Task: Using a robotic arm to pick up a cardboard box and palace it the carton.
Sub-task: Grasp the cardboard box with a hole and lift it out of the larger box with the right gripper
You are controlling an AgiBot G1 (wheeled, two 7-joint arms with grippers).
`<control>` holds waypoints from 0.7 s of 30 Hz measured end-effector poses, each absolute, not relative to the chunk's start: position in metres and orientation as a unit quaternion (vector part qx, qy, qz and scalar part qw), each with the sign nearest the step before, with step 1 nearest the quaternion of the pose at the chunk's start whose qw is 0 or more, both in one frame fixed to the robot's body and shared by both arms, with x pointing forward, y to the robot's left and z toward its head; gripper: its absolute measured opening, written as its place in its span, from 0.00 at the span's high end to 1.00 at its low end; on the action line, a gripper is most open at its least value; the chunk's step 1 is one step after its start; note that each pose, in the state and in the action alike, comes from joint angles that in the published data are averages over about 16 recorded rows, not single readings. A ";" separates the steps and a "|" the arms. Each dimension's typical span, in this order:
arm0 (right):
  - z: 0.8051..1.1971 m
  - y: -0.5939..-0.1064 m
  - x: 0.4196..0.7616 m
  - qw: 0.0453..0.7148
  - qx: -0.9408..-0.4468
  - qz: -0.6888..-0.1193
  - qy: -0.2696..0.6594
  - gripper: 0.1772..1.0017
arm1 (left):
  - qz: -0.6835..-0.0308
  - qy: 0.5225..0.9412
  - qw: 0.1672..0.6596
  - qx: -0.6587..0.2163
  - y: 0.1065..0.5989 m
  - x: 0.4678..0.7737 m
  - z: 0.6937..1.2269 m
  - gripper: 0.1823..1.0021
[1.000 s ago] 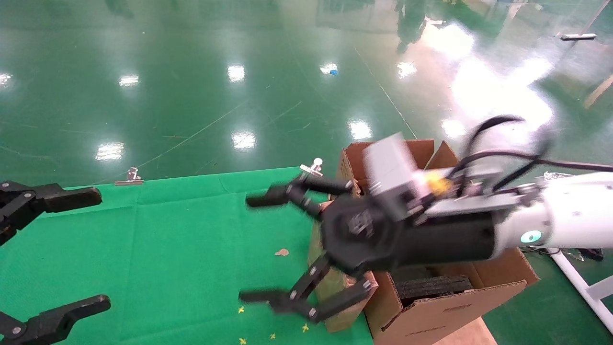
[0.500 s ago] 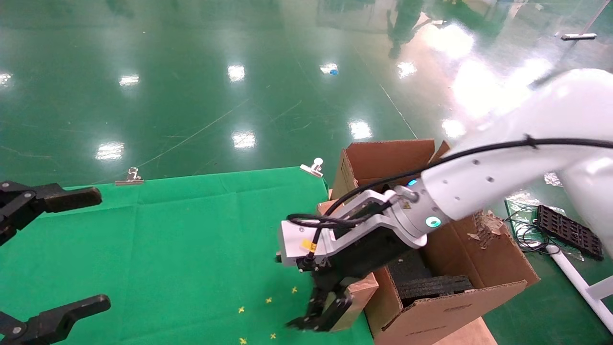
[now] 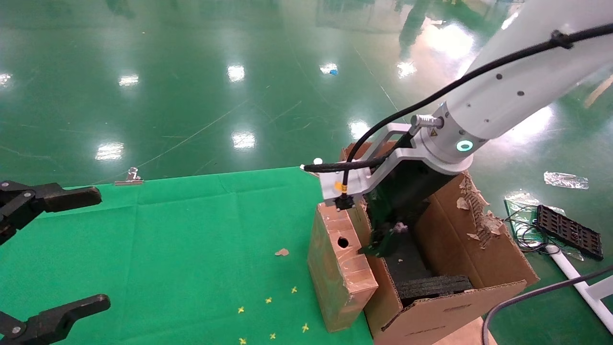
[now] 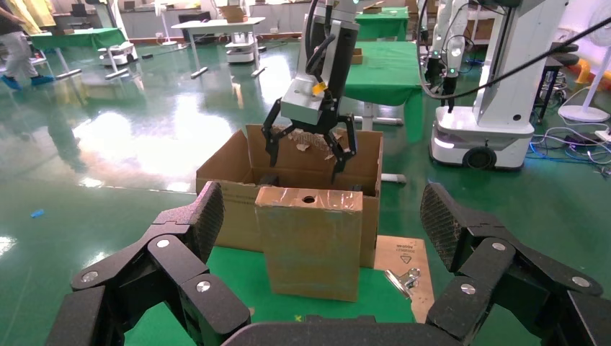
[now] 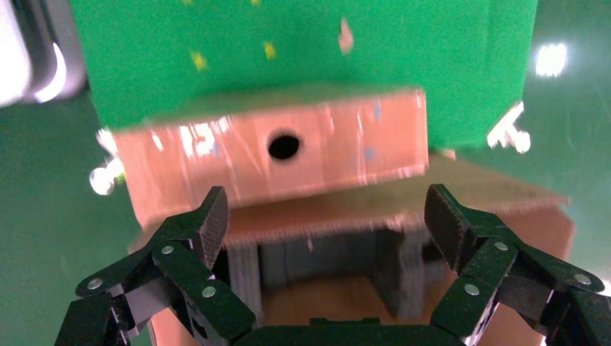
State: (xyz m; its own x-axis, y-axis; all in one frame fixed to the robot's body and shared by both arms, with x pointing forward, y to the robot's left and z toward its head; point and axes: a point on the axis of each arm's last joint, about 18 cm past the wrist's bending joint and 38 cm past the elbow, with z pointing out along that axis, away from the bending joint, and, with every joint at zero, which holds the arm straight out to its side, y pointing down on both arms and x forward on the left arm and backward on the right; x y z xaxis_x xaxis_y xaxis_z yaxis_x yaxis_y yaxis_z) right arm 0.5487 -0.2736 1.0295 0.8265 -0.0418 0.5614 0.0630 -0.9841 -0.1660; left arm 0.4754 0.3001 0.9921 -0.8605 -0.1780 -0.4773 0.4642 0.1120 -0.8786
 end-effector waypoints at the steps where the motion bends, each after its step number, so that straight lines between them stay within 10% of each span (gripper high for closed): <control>1: 1.031 -0.274 0.548 0.081 -0.952 -0.294 -0.003 0.00 | -0.659 0.705 0.244 0.102 0.300 0.475 0.992 0.00; 21: 1.017 -0.260 0.551 0.033 -0.963 -0.269 0.000 0.00 | -0.659 0.705 0.244 0.102 0.300 0.475 0.992 0.00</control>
State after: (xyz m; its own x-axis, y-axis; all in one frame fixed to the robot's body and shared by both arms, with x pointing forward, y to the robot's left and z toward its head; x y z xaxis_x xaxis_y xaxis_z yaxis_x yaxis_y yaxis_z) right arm 0.5512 -0.2604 1.0171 0.8555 -0.0167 0.5175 0.0184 -0.9979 -0.0626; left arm 0.4754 0.3001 0.9921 -0.8605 -0.1780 -0.4773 0.4642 0.1120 -0.8786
